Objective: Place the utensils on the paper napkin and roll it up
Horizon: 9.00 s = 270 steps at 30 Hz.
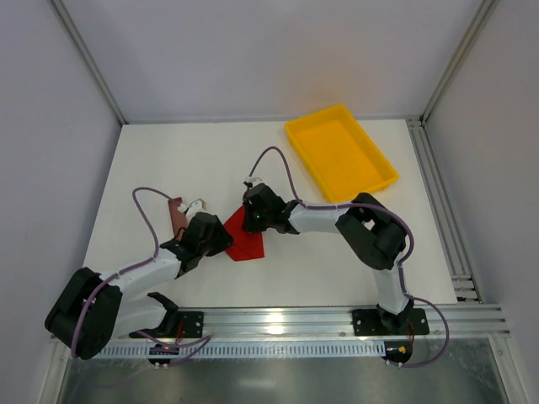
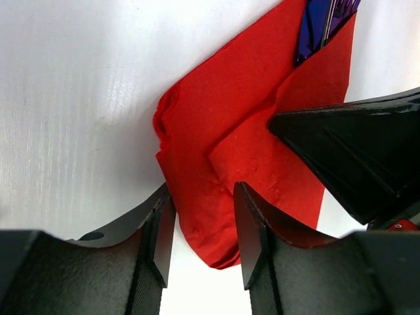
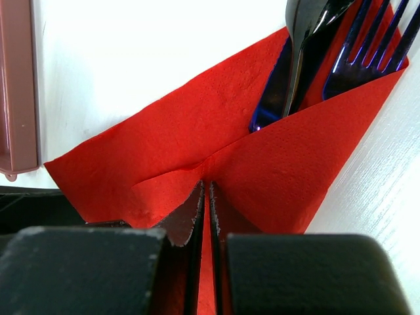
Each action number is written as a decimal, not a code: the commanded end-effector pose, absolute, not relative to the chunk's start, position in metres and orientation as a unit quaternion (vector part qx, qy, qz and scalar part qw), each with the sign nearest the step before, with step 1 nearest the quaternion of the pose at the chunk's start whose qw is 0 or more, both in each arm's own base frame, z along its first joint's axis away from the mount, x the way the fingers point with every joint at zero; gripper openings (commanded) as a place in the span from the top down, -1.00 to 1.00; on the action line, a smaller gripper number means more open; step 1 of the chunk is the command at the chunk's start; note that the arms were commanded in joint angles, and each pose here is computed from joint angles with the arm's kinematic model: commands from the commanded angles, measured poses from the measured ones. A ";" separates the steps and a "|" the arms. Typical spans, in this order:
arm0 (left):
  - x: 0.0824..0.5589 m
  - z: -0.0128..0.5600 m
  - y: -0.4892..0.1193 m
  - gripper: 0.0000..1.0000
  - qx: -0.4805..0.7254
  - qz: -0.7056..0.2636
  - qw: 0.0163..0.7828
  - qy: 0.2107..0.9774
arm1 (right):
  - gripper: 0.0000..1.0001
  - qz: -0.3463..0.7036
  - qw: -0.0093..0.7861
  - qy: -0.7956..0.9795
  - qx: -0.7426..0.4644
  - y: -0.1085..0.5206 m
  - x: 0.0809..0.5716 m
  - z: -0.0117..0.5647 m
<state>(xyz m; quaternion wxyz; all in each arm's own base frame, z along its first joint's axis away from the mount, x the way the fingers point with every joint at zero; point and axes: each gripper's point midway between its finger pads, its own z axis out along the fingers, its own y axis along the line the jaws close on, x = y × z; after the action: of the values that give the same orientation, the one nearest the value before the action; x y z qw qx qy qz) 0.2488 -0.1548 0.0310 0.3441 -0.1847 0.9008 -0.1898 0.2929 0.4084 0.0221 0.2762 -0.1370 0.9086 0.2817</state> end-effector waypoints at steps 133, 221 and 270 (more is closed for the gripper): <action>0.280 0.111 -0.284 0.91 0.001 -0.425 0.327 0.844 | 0.85 0.366 0.317 0.870 -0.094 0.372 0.211 0.003; 0.289 0.101 -0.288 0.20 0.041 -0.368 0.322 0.872 | 0.53 0.321 0.360 0.876 -0.002 0.330 0.201 0.018; 0.196 0.046 -0.259 0.64 0.010 -0.396 0.274 0.876 | 0.85 0.329 0.305 0.887 0.111 0.331 0.195 -0.009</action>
<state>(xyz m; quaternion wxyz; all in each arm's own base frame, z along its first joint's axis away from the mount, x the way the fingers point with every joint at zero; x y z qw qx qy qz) 0.1919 -0.2526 0.0300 0.2542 0.0062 0.8904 -0.3775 0.1992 0.3467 0.0175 0.3087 0.1127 0.8655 0.3780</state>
